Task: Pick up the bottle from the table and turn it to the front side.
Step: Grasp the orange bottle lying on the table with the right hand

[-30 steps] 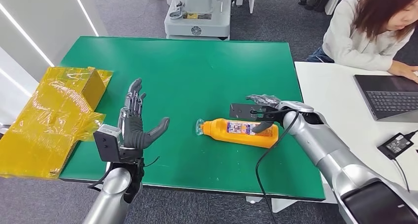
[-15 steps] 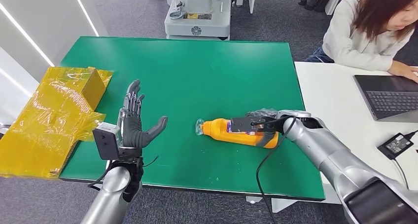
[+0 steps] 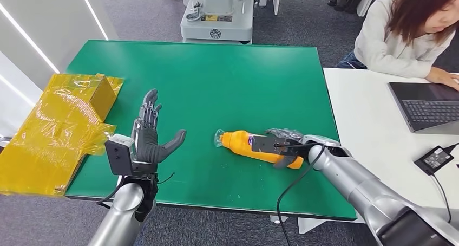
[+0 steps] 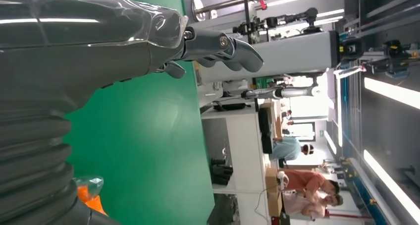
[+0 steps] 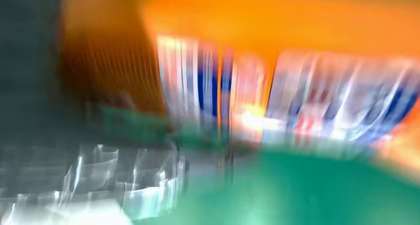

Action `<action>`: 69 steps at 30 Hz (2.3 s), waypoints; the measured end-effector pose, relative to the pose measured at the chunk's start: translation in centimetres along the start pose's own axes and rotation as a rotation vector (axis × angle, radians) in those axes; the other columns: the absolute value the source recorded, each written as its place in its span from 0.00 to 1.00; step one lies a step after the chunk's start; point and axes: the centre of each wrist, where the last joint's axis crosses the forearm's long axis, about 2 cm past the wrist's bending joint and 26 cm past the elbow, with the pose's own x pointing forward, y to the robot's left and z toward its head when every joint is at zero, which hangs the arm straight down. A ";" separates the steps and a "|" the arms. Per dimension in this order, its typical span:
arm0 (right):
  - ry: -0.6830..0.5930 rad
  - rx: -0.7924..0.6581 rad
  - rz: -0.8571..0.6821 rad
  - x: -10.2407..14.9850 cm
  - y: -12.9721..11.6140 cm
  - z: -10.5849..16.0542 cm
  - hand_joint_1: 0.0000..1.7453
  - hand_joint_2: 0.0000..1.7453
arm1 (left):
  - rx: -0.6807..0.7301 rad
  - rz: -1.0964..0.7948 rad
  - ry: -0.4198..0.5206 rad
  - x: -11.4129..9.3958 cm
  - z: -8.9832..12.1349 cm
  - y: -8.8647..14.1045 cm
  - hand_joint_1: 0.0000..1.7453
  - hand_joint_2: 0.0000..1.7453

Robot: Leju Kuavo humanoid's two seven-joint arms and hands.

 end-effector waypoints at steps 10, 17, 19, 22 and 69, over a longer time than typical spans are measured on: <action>0.033 -0.051 0.092 -0.6 2.3 -0.3 0.94 1.00 | 0.004 -0.005 0.013 -0.4 0.1 0.0 0.00 1.00; 0.039 -0.042 0.120 -0.6 2.6 -0.4 1.00 1.00 | 0.010 -0.006 0.014 -0.4 0.1 0.0 0.00 1.00; 0.037 -0.045 0.123 -0.5 2.6 -0.4 1.00 1.00 | 0.014 -0.005 0.014 -0.4 0.1 0.0 0.00 1.00; 0.006 -0.051 0.095 -0.4 2.8 -0.5 1.00 1.00 | 0.016 -0.005 0.015 -0.4 0.2 0.0 0.00 1.00; -0.618 -0.468 -0.427 12.1 5.7 -2.5 1.00 1.00 | -0.428 0.448 0.303 1.0 -8.3 0.6 0.00 1.00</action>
